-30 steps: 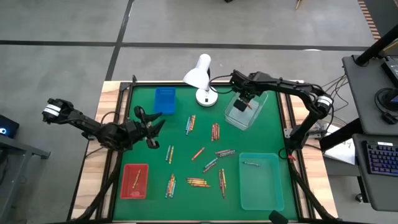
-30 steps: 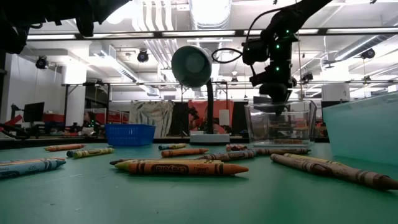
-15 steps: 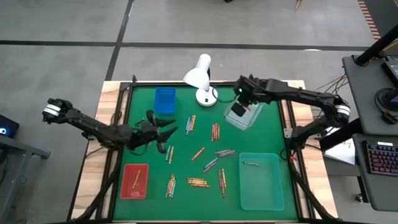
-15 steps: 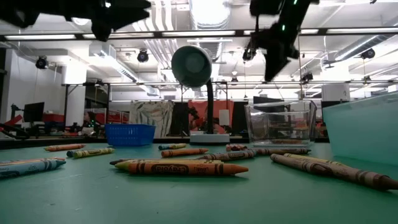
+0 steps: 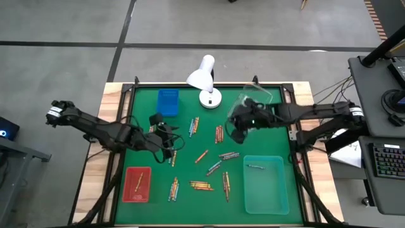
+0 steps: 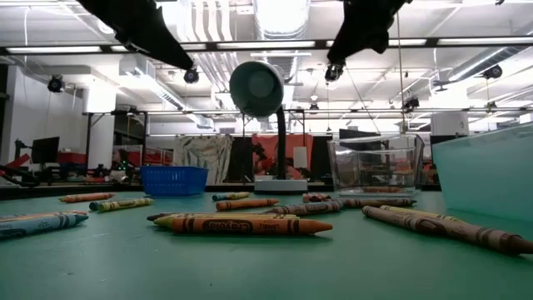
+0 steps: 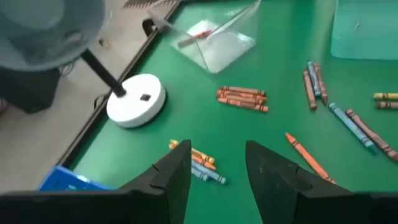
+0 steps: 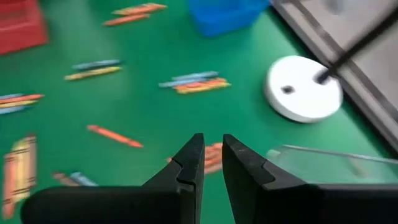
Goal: Sort crayons
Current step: Put the orange crayon into the transparent bin
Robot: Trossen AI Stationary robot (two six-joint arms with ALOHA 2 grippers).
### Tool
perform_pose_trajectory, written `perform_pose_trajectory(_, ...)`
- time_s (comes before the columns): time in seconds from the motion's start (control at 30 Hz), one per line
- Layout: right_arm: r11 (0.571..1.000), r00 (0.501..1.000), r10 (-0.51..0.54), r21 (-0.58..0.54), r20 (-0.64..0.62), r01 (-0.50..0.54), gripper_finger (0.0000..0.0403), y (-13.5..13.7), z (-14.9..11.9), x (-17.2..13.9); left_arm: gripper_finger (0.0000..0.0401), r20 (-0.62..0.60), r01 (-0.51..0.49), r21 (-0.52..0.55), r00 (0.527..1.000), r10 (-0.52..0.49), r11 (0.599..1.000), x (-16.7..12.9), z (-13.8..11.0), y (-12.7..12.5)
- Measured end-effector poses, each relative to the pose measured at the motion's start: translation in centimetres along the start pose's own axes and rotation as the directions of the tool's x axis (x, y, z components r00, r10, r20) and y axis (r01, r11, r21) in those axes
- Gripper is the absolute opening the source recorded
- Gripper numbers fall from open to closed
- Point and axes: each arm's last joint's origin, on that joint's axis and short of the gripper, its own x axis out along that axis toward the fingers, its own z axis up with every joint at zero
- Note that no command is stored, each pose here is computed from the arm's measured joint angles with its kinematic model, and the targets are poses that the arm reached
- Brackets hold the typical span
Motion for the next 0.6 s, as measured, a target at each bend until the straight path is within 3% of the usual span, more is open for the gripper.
perform_pose_trajectory(0.2, 0.994, 0.994, 0.100, -0.049, 0.045, -0.097, 0.0047, 2.9, -1.8, 0.5, 0.0135, -0.070, 0.017, -0.071, 0.997, -0.022, 0.997, 0.7, -0.6, -0.6)
perform_pose_trajectory(0.33, 0.990, 0.990, 0.132, -0.052, 0.044, -0.129, 0.0047, 3.9, -2.6, 0.5, 0.0135, -0.215, 0.025, -0.222, 0.974, -0.074, 0.975, 1.1, -1.8, -0.2)
perform_pose_trajectory(0.47, 0.990, 0.990, 0.132, -0.051, 0.050, -0.129, 0.0047, 4.3, -2.7, 0.6, 0.0135, -0.440, -0.086, -0.332, 0.895, -0.074, 0.939, 1.1, -3.8, 0.7)
perform_pose_trajectory(0.6, 0.992, 0.990, 0.120, -0.051, 0.079, -0.116, 0.0047, 4.3, -2.5, 0.8, 0.0135, -0.619, -0.282, -0.299, 0.784, 0.040, 0.911, 0.7, -5.7, 1.7)
